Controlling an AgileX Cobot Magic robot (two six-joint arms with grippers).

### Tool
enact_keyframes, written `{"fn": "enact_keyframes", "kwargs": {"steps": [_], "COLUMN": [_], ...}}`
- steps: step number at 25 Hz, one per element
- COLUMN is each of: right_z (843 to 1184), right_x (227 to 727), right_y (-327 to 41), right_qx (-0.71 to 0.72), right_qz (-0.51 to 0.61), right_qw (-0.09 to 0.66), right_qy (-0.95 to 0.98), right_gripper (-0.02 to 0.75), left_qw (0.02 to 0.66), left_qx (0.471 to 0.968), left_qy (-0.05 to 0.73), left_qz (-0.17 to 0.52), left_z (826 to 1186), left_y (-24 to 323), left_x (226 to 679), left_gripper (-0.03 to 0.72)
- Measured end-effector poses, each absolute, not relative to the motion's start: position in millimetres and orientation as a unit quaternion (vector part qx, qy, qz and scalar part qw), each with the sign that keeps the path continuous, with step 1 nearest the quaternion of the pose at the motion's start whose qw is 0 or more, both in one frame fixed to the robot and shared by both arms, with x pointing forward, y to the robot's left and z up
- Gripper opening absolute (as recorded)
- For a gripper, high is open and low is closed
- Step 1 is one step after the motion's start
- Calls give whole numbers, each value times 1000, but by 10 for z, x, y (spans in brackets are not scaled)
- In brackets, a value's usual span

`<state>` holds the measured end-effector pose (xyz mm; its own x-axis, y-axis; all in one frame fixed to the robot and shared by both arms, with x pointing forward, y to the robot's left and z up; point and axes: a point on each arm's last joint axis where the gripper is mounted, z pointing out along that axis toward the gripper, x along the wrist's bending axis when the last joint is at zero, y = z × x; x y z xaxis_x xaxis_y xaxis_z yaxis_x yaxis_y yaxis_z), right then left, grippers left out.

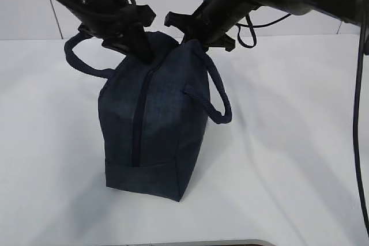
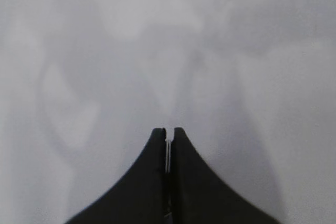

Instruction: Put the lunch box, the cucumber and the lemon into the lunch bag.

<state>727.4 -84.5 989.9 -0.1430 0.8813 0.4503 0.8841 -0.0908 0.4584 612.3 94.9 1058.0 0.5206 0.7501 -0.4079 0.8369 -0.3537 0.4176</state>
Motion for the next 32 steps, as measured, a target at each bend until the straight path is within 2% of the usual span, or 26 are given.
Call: {"fn": "enact_keyframes", "kwargs": {"steps": [19,24,28,32], "right_z": [9829,9925,10142,10361], "right_x": [7270,7281,7297,7303], "right_y": [-852,-860,-924,-1018], "right_qx": [-655,-647,-628,-615], "right_qz": [-325,-323,-305,-285], "right_qw": [4,-7,-51,-95], "right_qy": [-682,-690,-714,-729], "right_gripper": [6,10,80,249], "left_qw": [296,293,287,282], "left_qx": [823,825,828,831], "left_qy": [480,479,477,475], "left_qz": [-66,-68,-64,-61], "left_z": [10639,10637,10645,10639], "left_y": [970,974,988,998], "left_x": [6094,6088,6078,6077], "left_gripper": [-4,-4,0,32]}}
